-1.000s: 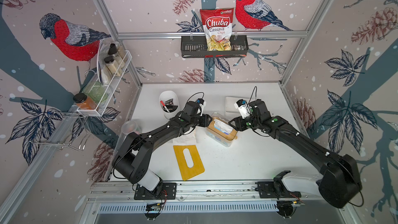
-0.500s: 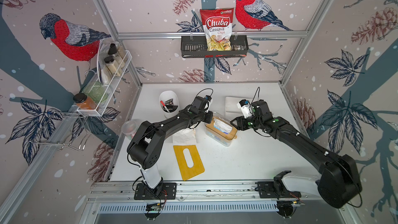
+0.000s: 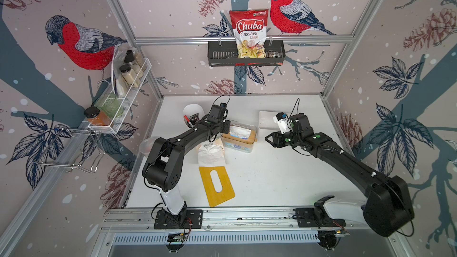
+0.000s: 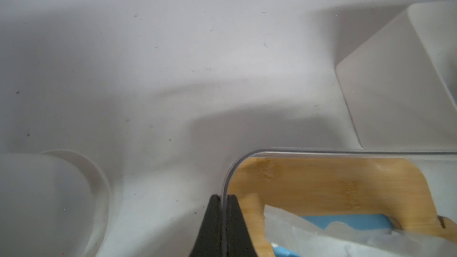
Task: Put the tissue paper into the tissue box
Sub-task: Move the tissue box to the center of the board.
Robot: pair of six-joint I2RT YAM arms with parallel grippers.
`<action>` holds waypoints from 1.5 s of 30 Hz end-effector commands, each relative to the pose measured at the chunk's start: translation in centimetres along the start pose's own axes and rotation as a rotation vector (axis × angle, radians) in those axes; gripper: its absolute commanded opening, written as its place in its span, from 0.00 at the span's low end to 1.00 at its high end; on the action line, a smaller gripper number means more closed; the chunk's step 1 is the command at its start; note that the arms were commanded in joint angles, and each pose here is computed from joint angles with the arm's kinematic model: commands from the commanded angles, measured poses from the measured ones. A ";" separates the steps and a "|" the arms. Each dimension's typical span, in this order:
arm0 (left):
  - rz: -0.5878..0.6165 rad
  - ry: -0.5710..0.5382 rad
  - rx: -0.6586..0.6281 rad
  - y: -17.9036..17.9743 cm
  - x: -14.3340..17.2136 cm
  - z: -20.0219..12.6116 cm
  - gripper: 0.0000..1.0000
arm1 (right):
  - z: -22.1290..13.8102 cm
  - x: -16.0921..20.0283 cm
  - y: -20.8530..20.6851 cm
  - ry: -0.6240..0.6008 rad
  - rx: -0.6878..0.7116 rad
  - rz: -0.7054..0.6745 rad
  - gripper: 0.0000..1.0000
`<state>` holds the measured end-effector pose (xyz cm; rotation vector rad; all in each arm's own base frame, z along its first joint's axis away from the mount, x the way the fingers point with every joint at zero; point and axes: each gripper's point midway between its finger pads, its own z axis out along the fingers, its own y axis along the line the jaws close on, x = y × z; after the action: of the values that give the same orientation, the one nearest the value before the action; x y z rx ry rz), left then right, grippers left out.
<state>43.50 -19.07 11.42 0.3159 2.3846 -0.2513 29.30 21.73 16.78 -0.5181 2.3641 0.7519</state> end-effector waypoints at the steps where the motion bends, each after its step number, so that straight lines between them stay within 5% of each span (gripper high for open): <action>1: -0.021 -0.032 -0.041 2.2 -1.6 0.2 0.04 | -0.4 -0.5 0.4 -0.014 -0.011 0.012 0.55; 16: -0.223 -0.027 -0.103 4.7 -6.5 5.9 0.03 | -0.1 -5.4 -7.5 -0.131 0.399 0.102 0.62; 22: -0.237 -0.070 -0.023 3.3 -7.9 4.0 0.22 | -2.3 -6.9 -14.4 -0.190 0.574 0.231 0.65; 31: -0.244 -0.258 0.279 -2.0 -10.9 -4.1 0.51 | -2.0 -5.3 -22.0 -0.142 0.670 0.379 0.67; 36: -0.247 -0.304 0.382 -3.8 -10.7 -7.3 0.56 | 0.5 -4.9 -23.3 -0.089 0.658 0.389 0.59; 45: -0.256 -0.320 0.436 -4.6 -7.4 -10.2 0.58 | 2.1 -3.9 -23.8 -0.009 0.752 0.320 0.24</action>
<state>41.44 -21.50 22.65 0.1333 2.1080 -0.8337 45.55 6.07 8.74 0.2071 2.5078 0.0456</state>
